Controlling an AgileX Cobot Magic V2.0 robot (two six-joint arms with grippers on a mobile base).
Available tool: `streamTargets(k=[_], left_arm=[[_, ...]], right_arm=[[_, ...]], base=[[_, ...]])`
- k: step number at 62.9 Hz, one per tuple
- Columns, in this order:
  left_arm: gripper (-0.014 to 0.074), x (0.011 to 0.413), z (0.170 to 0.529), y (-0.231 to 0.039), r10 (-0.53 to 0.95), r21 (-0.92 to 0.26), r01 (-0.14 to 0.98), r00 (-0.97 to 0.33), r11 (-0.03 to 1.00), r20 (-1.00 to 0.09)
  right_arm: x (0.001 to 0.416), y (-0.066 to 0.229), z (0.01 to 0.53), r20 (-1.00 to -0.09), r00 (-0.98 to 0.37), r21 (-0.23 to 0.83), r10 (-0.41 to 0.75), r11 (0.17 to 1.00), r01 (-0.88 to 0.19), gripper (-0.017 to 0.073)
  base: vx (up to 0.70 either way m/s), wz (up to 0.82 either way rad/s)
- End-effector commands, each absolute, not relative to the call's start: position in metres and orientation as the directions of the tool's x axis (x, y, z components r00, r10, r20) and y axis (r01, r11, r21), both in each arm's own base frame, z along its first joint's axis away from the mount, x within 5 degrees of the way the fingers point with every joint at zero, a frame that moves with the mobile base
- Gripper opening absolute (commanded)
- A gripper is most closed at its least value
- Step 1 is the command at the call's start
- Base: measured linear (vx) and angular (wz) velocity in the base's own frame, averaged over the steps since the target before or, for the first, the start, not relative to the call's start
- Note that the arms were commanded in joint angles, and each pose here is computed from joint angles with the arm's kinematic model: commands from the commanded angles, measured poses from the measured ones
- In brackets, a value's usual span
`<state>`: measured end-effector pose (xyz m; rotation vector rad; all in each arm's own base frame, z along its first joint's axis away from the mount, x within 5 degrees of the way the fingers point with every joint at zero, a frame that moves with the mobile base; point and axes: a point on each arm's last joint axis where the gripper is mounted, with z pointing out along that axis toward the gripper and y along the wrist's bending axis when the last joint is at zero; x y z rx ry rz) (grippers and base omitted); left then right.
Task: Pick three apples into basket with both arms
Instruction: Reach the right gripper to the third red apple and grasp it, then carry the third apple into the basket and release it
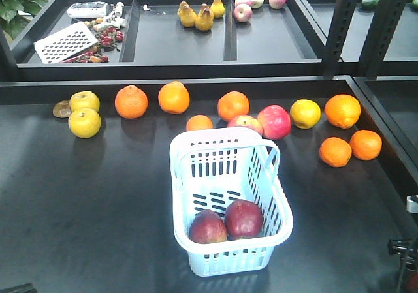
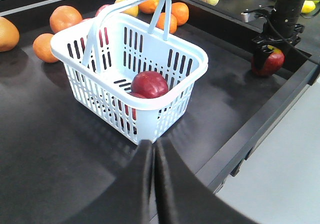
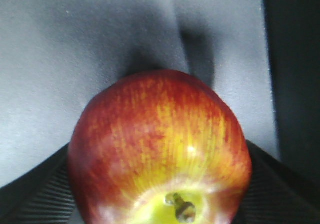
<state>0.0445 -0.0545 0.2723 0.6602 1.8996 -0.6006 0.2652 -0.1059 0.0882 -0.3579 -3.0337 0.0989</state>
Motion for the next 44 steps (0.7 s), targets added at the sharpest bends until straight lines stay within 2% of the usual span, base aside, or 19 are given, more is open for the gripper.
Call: streamTargets(k=[1,8,13,24,29,38,44], left_arm=[[-0.0006,0.047,0.284,-0.055,0.119,-0.137,0.661,-0.327,0.738,-0.938],[-0.0006,0.047,0.284,-0.055,0.119,-0.137,0.661,-0.327,0.738,-0.938],[-0.0006,0.047,0.284,-0.055,0.119,-0.136,0.661,-0.326,0.738,-0.938],[-0.0006,0.047,0.284,-0.055,0.119,-0.136,0.661,-0.326,0.738,-0.938],[-0.0006,0.047,0.284,-0.055,0.119,-0.136,0.661,-0.326,0.738,-0.938],[-0.0006,0.047,0.284,-0.055,0.119,-0.136,0.661,-0.326,0.738,-0.938],[-0.0006,0.047,0.284,-0.055,0.118,-0.136,0.660,-0.325,0.739,-0.938]], right_arm=[[0.270,-0.108,0.108,0.016,-0.966,-0.067,0.257,0.964,0.256,0.0309],[0.271,-0.104,0.123,-0.029,-0.956,-0.029,0.292,0.956,0.293,0.0099],[0.271,-0.100,0.138,-0.074,-0.955,0.002,0.289,0.957,0.289,-0.0010],[0.264,-0.089,0.180,-0.176,-0.950,0.088,0.256,0.966,0.244,-0.0008],[0.261,-0.078,0.200,-0.228,-0.942,0.166,0.247,0.963,0.213,-0.0008],[0.252,-0.045,0.233,-0.312,-0.938,0.258,0.149,0.964,0.067,-0.0005],[0.247,-0.012,0.255,-0.393,-0.917,0.297,0.061,0.953,-0.064,-0.0004]], base=[[0.00,0.00],[0.00,0.00],[0.00,0.00],[0.00,0.00],[0.00,0.00],[0.00,0.00],[0.00,0.00]])
